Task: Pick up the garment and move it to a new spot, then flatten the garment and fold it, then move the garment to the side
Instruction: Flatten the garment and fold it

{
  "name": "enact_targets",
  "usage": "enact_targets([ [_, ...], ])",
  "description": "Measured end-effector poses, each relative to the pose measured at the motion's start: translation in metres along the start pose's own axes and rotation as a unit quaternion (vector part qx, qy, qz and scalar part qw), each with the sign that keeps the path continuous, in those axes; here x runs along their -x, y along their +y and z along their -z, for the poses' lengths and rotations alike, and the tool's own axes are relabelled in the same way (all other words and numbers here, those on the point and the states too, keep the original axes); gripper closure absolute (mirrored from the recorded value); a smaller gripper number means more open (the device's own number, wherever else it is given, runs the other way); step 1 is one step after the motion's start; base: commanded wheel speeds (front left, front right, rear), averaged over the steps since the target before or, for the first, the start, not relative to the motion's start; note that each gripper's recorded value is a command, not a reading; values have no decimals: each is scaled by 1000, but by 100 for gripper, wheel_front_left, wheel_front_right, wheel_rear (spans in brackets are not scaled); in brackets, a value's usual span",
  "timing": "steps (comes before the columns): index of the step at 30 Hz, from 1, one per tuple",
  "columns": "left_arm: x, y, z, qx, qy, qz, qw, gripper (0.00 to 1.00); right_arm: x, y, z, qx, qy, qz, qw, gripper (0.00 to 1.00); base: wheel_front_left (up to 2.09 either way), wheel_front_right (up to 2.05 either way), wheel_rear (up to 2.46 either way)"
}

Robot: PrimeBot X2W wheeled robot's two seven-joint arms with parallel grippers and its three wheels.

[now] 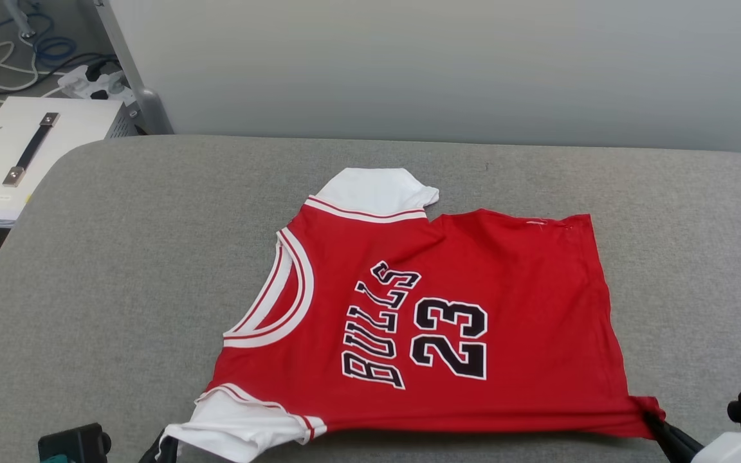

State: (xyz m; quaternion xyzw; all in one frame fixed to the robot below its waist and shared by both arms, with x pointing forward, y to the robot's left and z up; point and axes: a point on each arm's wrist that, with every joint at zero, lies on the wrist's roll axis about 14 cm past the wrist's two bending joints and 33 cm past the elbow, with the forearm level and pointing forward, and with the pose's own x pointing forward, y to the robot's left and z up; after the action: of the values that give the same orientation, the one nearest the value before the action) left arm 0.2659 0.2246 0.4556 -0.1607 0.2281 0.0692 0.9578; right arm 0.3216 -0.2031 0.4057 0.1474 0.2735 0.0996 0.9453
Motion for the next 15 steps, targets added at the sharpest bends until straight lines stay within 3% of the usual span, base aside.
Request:
enact_targets([
  [15,-82,-39,-39,-49,-13,57,997,100,-39,9,-58,54,-12,6,998,100,0,0,0],
])
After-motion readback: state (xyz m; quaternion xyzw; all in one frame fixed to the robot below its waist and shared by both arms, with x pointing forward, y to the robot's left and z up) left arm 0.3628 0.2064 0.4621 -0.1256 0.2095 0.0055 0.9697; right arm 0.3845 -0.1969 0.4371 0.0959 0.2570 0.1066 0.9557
